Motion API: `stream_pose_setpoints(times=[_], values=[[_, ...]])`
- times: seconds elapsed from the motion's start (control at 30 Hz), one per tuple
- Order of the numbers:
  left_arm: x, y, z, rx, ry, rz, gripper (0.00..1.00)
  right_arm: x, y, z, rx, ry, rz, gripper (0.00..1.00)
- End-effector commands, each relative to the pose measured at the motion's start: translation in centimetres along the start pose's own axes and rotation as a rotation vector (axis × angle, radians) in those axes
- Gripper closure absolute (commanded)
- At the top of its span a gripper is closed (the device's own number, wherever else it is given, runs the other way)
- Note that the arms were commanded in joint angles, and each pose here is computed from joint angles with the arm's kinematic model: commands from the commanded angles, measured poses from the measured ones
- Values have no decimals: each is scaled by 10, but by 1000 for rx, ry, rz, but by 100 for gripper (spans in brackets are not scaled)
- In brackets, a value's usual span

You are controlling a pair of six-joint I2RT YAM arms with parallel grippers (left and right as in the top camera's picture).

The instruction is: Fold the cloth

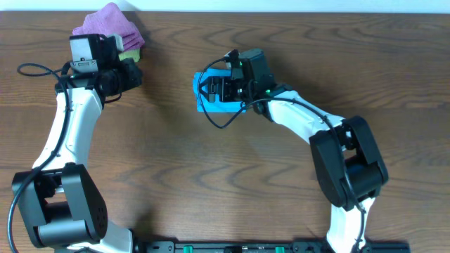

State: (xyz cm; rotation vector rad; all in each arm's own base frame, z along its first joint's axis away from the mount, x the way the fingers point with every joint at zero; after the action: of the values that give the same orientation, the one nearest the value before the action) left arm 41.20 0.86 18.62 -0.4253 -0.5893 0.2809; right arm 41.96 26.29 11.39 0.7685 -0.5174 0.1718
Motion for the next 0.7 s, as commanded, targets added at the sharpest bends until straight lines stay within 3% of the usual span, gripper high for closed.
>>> stream_pose_setpoints(times=[0.0,0.03,0.1,0.17,0.23,0.33,0.43,0.67], values=[[-3,-2,4,-9,9,-14,53,34,8,45,16,-93,42,1],[-3,-3,4,-20,14,-15,40,41,7,57,-3,-106,50,1],[-7,-10,4,-84,37,-51,31,58,4,98,-105,-123,75,1],[-9,-14,4,-99,47,-59,23,66,-1,154,-332,-95,118,1],[-10,-16,3,-101,49,-65,11,63,-2,193,-518,-53,160,4],[-12,-22,0,-92,52,-83,2,46,3,245,-727,17,203,13],[-16,-29,-3,-89,59,-101,4,23,15,291,-829,46,208,21],[-27,-50,-10,-103,85,-150,5,-18,68,386,-811,-142,239,16]])
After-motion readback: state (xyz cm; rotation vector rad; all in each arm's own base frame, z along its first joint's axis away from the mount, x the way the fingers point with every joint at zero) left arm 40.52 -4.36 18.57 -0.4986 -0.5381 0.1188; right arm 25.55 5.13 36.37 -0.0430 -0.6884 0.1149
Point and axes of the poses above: each gripper's point midway between its finger pads, its own z axis back along the fingers, its own y axis along the line the jaws close on, x = y × z, the point moved 6 cm from there along z, back along the fingers, and after that the axes turned 2 degrees about z, right-handed, at the moved point
